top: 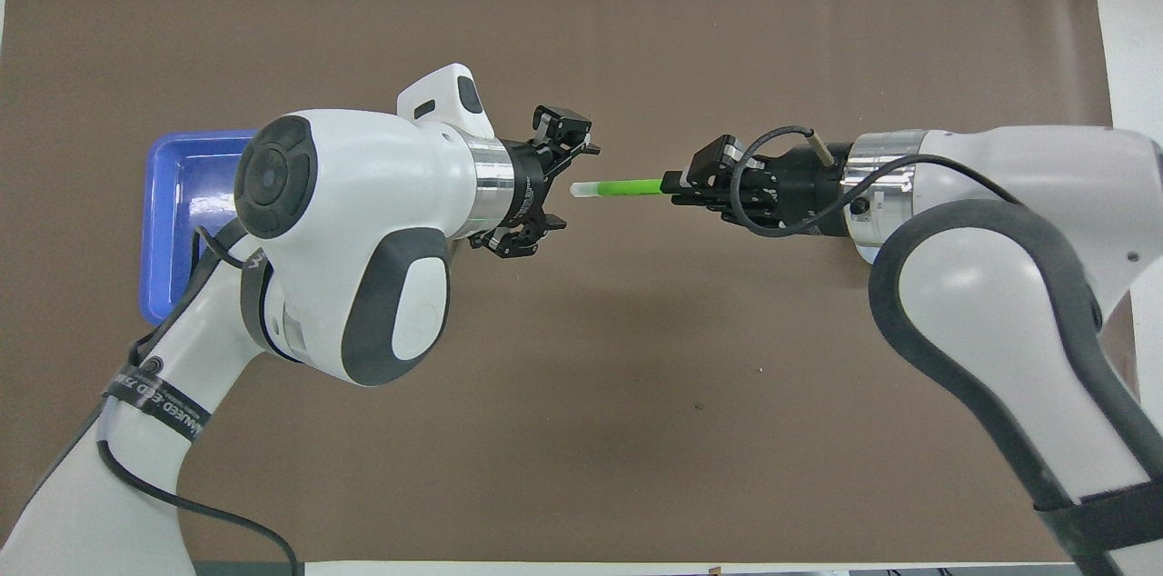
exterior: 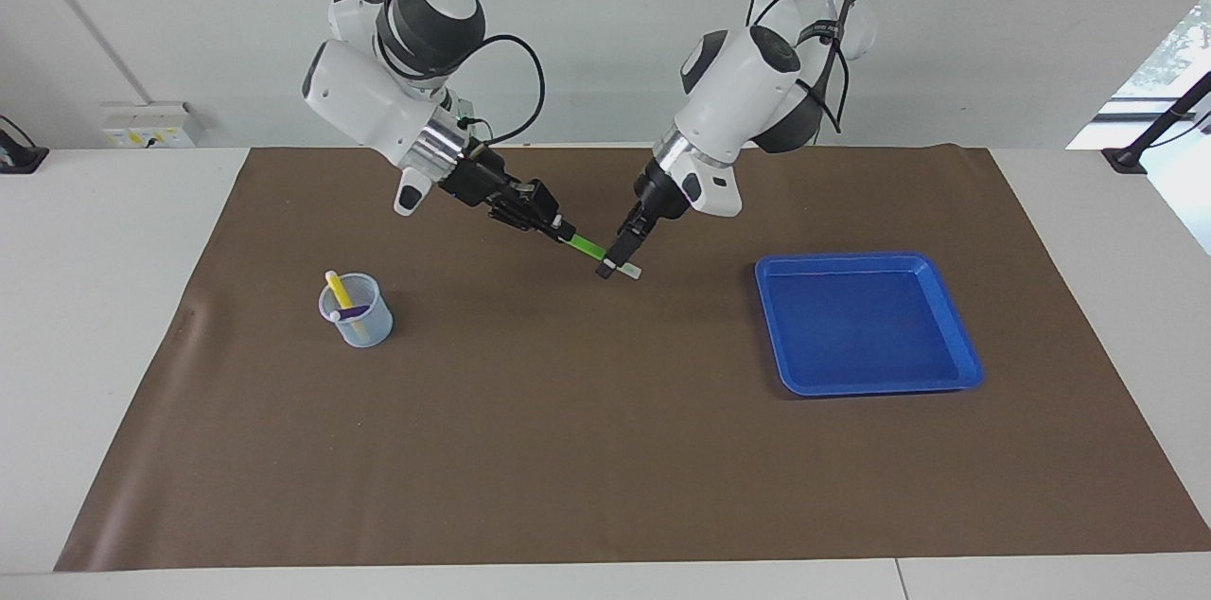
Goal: Transfer and insert pens with both arms
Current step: 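Insert the green pen into the cup while the left gripper withdraws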
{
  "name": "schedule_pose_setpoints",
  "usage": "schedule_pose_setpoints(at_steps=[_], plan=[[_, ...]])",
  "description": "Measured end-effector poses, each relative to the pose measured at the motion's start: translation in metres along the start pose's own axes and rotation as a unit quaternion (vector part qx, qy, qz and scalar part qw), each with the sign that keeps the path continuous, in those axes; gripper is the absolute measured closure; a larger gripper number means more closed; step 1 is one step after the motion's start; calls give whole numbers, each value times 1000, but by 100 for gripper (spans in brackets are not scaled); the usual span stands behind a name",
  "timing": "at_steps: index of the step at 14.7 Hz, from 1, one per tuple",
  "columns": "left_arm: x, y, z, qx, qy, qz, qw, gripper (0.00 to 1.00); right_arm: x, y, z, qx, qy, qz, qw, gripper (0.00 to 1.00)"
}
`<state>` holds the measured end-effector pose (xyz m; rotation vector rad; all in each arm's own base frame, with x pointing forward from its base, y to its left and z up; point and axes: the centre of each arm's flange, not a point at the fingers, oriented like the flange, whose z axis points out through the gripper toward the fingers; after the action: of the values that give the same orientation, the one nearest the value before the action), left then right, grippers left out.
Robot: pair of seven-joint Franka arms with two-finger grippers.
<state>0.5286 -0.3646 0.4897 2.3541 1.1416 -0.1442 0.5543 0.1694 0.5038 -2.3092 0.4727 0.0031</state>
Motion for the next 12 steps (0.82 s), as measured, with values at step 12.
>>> schedule_pose_setpoints(at_steps=[12], plan=[[171, -97, -102, 142, 34, 305, 941, 0, 66, 111, -129, -301, -73, -287, 907, 82]])
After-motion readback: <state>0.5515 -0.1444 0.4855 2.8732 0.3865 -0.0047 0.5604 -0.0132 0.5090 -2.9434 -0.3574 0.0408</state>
